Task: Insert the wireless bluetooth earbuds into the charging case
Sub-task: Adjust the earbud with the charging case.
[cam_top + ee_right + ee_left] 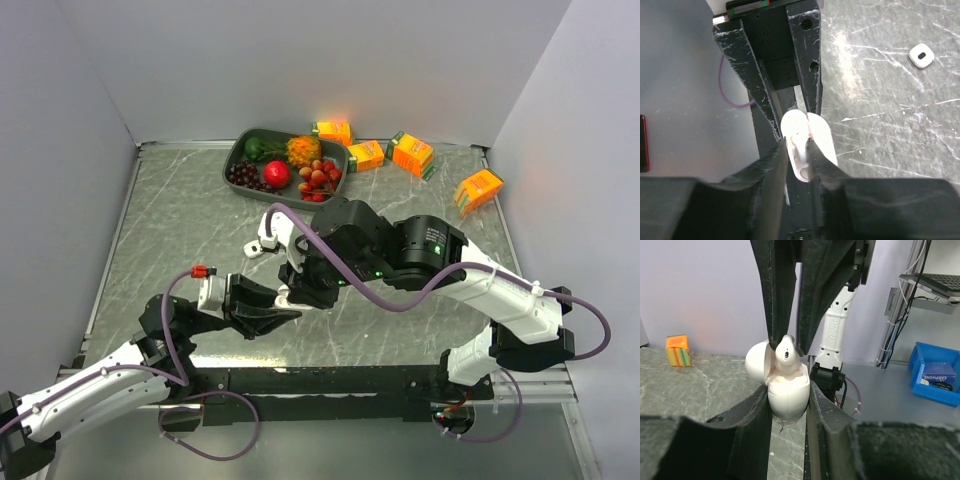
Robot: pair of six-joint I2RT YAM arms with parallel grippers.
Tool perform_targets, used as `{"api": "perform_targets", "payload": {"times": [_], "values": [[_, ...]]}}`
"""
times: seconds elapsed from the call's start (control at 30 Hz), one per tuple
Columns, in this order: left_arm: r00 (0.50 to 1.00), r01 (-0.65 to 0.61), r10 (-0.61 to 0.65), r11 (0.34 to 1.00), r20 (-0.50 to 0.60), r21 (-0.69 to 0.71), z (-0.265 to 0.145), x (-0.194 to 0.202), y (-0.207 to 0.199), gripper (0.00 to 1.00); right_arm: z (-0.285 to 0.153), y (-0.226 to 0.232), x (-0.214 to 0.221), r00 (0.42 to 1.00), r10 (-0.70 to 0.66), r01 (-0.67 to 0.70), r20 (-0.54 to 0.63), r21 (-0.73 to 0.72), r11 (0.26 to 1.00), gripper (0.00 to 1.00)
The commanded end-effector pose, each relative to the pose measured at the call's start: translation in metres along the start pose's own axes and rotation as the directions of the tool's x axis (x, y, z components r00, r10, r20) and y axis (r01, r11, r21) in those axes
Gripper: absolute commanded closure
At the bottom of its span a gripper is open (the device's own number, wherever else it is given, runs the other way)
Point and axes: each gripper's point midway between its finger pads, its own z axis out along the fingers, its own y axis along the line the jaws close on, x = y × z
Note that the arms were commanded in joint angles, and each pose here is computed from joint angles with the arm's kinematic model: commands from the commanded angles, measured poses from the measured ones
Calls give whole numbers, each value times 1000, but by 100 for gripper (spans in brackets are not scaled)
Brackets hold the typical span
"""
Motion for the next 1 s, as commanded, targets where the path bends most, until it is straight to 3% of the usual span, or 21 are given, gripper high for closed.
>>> {"api": "perform_targets", "payload": {"times": [0.0, 0.1, 0.17, 0.7, 0.77, 0.97], "values": [[996, -43, 39, 997, 78, 59, 2, -23, -13, 99, 0, -9, -5, 1000, 2, -2, -4, 48, 999, 78], [997, -36, 31, 997, 70, 65, 3, -22, -14, 99, 2, -9, -4, 1000, -8, 8, -10, 50, 999, 96], [997, -36, 31, 997, 69, 64, 3, -22, -13, 99, 2, -10, -4, 1000, -15, 16, -16, 58, 998, 100], [999, -23, 23, 999, 23, 32, 4, -6, -4, 99, 8, -9, 7, 996, -57, 63, -71, 80, 995, 99], [999, -23, 22, 999, 31, 32, 4, -6, -4, 99, 8, -9, 5, 996, -59, 64, -67, 86, 994, 92], [999, -18, 18, 1000, 34, 17, 3, -3, -1, 99, 16, -11, 1, 996, -58, 64, -67, 96, 993, 82]]}}
